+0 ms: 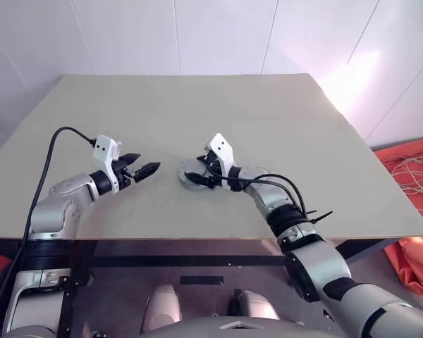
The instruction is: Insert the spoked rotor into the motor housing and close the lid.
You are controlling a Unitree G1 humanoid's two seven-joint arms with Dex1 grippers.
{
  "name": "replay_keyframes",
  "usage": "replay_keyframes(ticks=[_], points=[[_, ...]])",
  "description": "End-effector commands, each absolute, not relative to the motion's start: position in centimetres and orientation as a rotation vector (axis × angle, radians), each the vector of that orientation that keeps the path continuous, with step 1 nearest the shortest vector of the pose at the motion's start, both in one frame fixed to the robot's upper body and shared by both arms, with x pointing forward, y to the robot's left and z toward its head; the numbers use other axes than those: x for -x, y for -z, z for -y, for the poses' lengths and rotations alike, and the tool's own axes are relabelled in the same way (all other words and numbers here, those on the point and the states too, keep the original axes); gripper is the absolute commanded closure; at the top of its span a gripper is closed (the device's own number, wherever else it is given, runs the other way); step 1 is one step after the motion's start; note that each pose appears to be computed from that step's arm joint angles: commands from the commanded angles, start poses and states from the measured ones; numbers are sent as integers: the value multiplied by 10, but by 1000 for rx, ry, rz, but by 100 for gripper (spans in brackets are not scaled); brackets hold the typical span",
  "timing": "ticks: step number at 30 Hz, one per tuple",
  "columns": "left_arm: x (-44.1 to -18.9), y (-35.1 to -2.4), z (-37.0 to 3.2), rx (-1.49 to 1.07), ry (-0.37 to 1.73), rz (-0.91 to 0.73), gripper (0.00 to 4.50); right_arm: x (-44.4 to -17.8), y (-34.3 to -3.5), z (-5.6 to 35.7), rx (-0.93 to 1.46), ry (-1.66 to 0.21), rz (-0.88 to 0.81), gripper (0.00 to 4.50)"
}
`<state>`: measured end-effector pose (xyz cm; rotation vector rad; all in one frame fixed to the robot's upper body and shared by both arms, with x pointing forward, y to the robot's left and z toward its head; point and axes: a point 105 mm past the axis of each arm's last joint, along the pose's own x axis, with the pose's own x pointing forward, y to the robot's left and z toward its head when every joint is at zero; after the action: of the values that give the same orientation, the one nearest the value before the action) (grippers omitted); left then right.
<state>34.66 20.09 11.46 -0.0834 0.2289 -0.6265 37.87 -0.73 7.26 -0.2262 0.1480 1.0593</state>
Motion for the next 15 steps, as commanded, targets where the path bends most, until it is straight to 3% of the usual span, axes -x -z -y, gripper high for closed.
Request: replay_keyframes(ticks=[1,15], points=[[-349,-131,-204,54,627,-171,0,-377,-66,6,293,-1065,-145,135],[-345,-130,-205,54,620,-172,0,-375,-47,2,317,-1062,-194,135]])
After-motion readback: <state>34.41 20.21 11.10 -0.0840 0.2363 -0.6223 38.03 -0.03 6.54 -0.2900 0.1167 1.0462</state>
